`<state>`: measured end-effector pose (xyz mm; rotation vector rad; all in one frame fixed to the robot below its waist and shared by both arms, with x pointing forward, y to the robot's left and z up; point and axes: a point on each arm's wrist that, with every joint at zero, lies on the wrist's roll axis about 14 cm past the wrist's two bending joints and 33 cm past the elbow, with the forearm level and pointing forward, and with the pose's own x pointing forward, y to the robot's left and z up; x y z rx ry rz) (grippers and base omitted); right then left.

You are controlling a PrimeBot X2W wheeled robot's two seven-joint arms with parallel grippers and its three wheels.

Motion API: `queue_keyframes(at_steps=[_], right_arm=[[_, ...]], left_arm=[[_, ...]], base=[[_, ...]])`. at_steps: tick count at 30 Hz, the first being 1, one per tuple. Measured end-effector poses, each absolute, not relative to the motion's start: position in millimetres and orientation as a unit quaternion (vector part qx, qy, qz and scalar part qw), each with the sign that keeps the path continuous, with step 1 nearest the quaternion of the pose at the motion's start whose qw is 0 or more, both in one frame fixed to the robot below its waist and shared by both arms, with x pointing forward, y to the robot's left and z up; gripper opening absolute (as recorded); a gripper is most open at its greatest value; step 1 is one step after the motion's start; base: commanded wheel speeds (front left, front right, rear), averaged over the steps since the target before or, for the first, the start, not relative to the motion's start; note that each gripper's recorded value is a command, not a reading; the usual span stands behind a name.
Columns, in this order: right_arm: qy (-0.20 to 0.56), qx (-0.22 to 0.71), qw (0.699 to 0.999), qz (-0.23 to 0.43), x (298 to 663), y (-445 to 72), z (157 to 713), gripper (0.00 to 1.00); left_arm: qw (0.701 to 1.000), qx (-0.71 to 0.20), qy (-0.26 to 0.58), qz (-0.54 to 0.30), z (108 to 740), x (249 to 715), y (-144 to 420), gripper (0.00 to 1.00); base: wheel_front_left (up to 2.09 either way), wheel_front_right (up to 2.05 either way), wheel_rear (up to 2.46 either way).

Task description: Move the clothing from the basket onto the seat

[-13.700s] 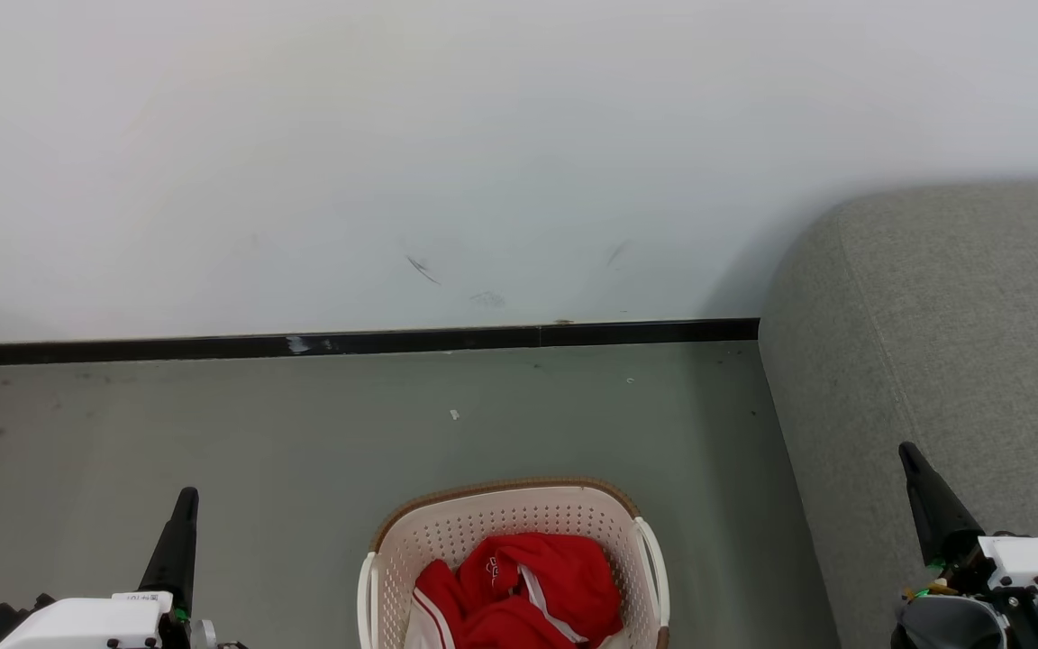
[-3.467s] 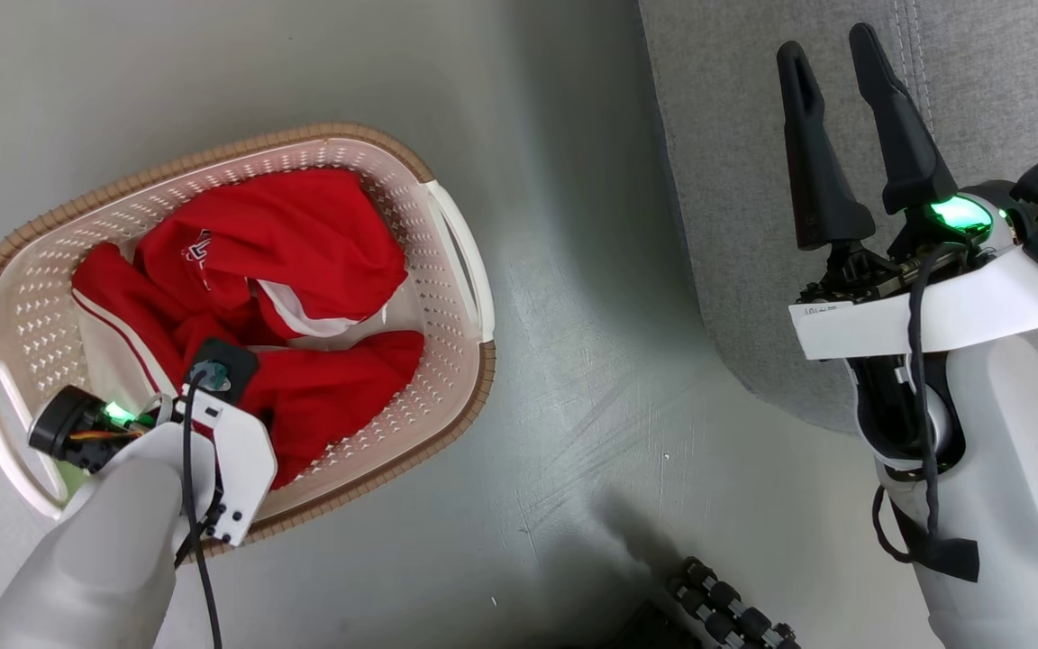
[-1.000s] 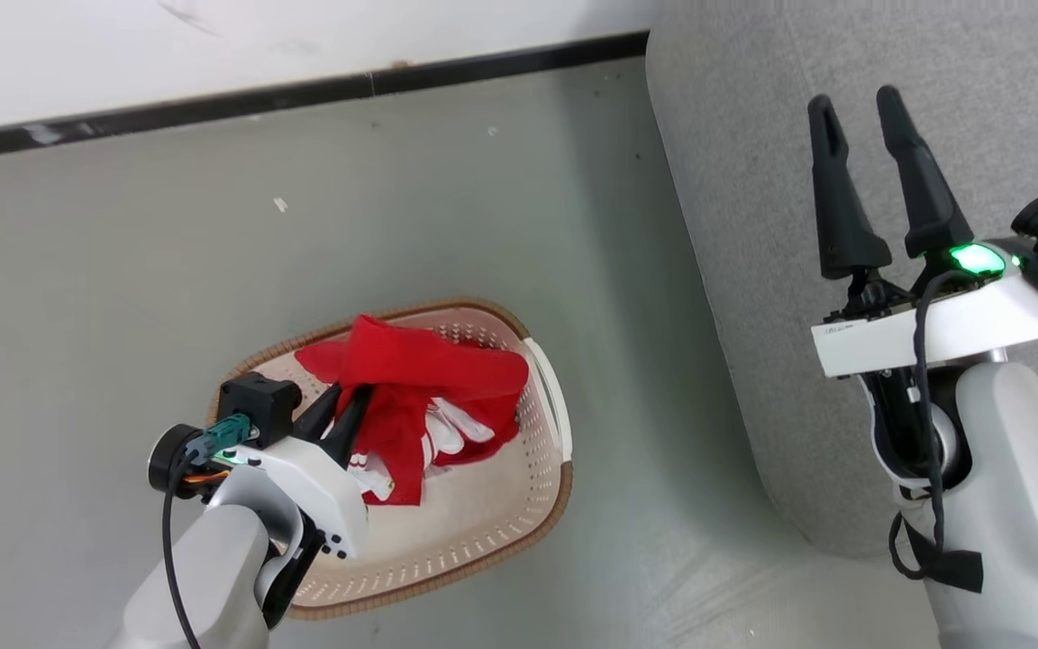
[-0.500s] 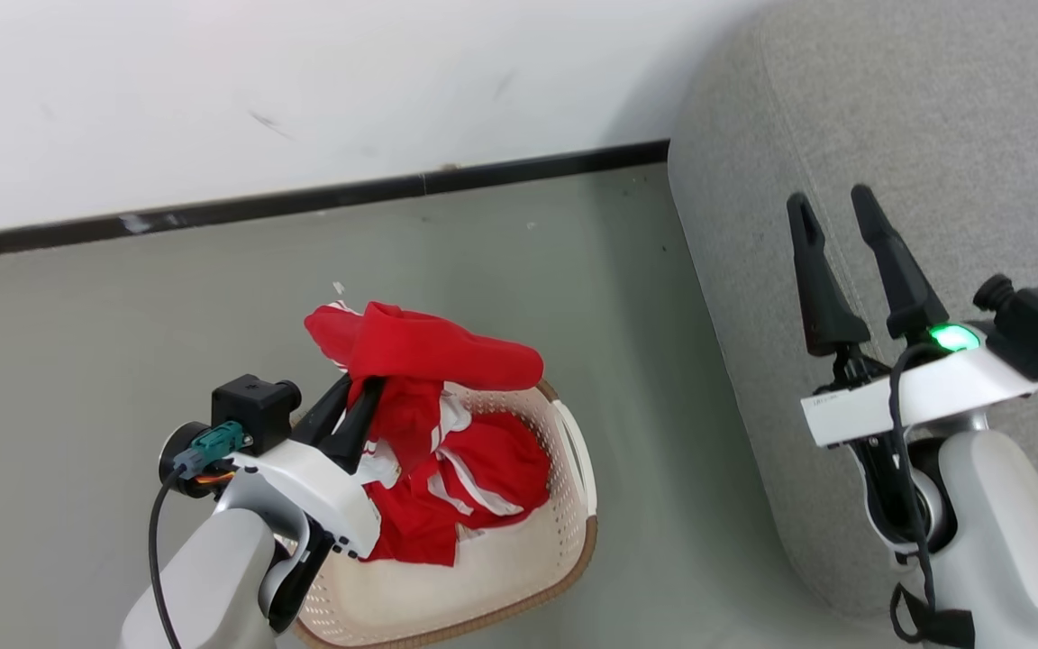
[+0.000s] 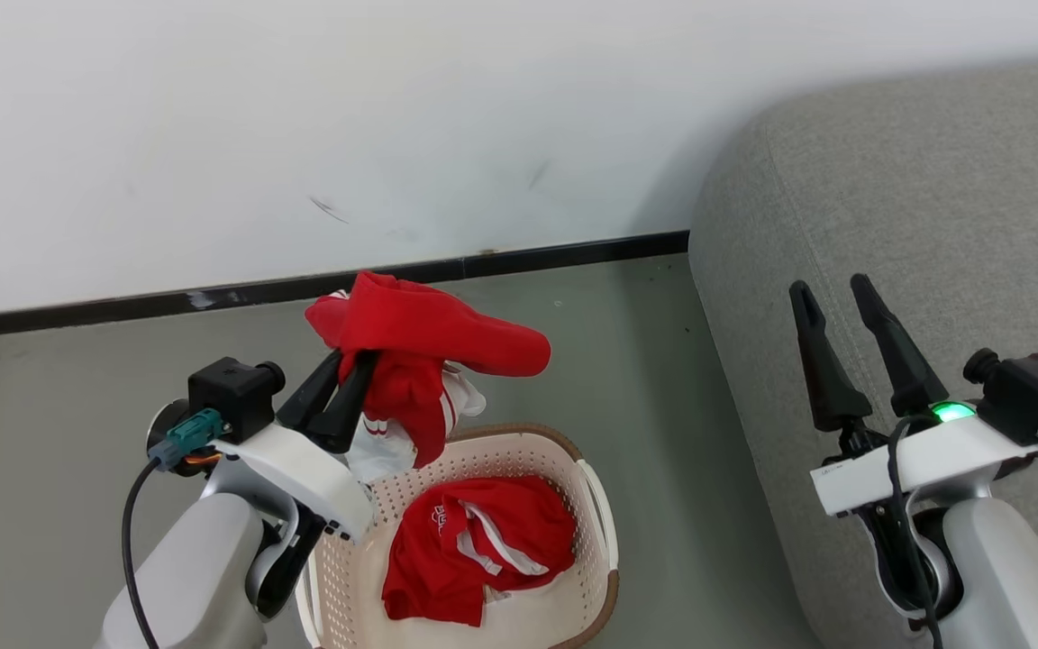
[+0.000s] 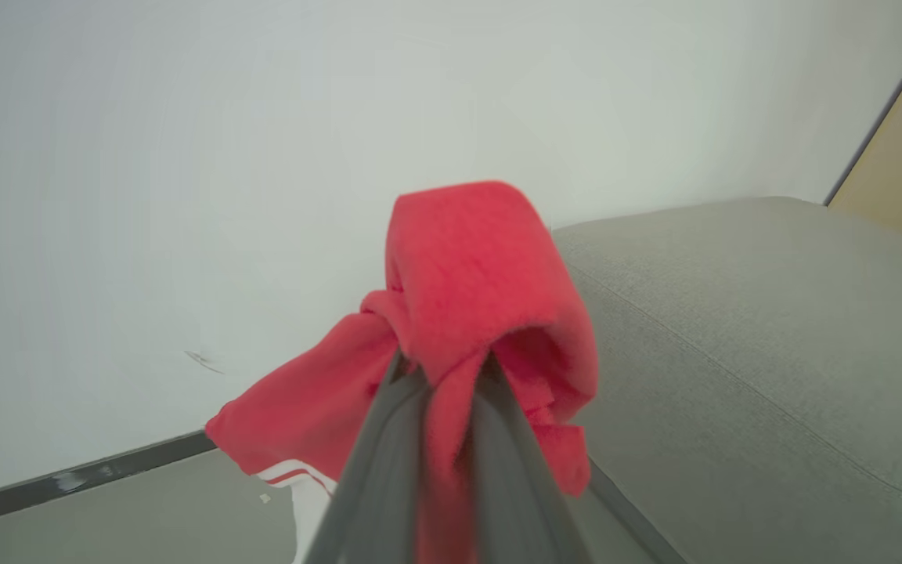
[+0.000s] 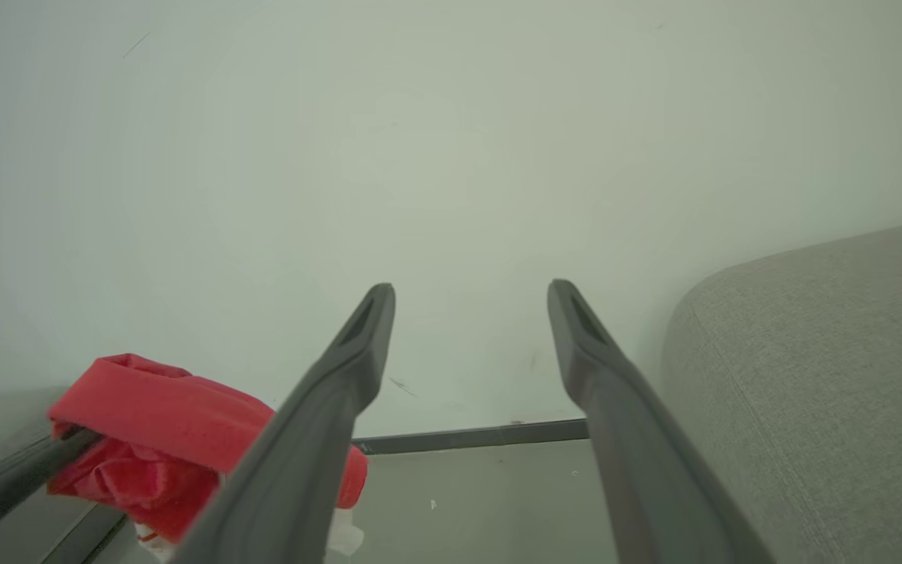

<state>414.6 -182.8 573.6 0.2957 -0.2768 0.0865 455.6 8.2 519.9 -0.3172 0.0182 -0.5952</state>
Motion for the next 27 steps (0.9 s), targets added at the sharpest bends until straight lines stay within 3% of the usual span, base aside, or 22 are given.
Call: queue_keyframes(at_steps=[27], right_arm=[[-0.136, 0.134, 0.978, 0.088, 375.9, -163.1, 577.6, 1.00]], left_arm=[[0.941, -0.157, -0.066, -0.291, 597.2, 424.8, 18.2, 0.00]], base=[[0.00, 0.00, 0.00]])
